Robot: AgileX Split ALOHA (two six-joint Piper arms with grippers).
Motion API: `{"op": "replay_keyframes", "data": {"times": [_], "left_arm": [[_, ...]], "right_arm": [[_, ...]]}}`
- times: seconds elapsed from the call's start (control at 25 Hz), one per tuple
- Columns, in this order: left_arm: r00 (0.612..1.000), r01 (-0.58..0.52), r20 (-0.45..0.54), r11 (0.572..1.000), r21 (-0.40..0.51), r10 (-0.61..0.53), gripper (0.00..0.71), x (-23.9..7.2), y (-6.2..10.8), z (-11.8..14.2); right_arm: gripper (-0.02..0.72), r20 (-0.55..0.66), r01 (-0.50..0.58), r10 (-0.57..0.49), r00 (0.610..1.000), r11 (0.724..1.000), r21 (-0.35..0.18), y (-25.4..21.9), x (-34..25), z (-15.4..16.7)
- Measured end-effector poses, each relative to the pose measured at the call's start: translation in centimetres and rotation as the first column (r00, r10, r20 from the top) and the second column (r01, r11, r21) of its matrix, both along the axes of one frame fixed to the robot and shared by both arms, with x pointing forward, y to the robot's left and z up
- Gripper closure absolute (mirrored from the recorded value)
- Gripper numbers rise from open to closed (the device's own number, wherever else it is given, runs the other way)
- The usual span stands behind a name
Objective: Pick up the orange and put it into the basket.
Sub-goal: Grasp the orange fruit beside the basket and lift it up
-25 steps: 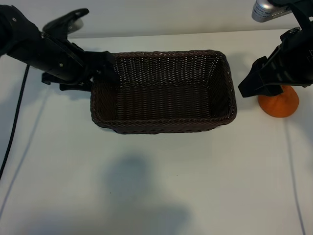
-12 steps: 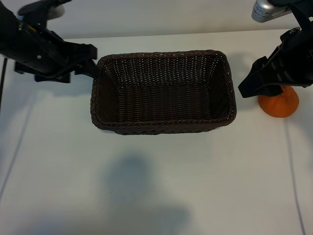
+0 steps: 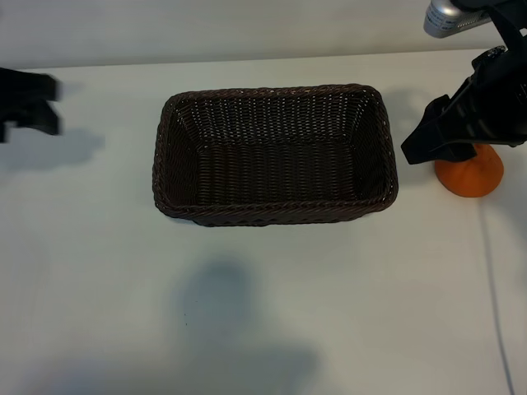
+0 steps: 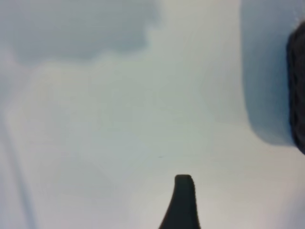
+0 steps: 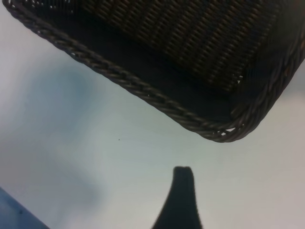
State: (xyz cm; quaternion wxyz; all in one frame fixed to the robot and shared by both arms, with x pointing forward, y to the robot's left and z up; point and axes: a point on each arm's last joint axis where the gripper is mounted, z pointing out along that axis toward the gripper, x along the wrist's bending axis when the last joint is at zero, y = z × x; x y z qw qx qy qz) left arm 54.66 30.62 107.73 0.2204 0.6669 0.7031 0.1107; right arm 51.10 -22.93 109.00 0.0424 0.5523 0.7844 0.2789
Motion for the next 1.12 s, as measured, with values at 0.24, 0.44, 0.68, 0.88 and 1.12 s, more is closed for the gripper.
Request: {"op": "replay_keyframes", "data": {"times": [0.24,0.44,0.68,0.88,1.12], "left_arm": [[0.992,-0.046,0.122,0.999,0.025,0.043,0.099,-3.3,2.0,4.2],[0.981,-0.049,0.191,0.995,0.082,0.033,0.107,-5.7,2.1,6.5],[0.971,-0.094,0.234,0.985,0.142,0.059,0.114,-8.2,2.3,8.4],[0.949,-0.112,0.311,0.98,0.166,0.056,0.114,-11.2,2.1,10.4],[0.896,-0.176,0.438,0.965,0.194,0.075,0.114,-17.9,1.5,13.4]], "right_arm": [[0.108,0.0,0.0,0.0,1.0,1.0,0.0,0.0,0.0,0.0],[0.108,0.0,0.0,0.0,1.0,1.0,0.0,0.0,0.0,0.0],[0.108,0.0,0.0,0.0,1.0,1.0,0.0,0.0,0.0,0.0],[0.108,0.0,0.0,0.0,1.0,1.0,0.0,0.0,0.0,0.0],[0.108,0.0,0.0,0.0,1.0,1.0,0.0,0.0,0.0,0.0]]}}
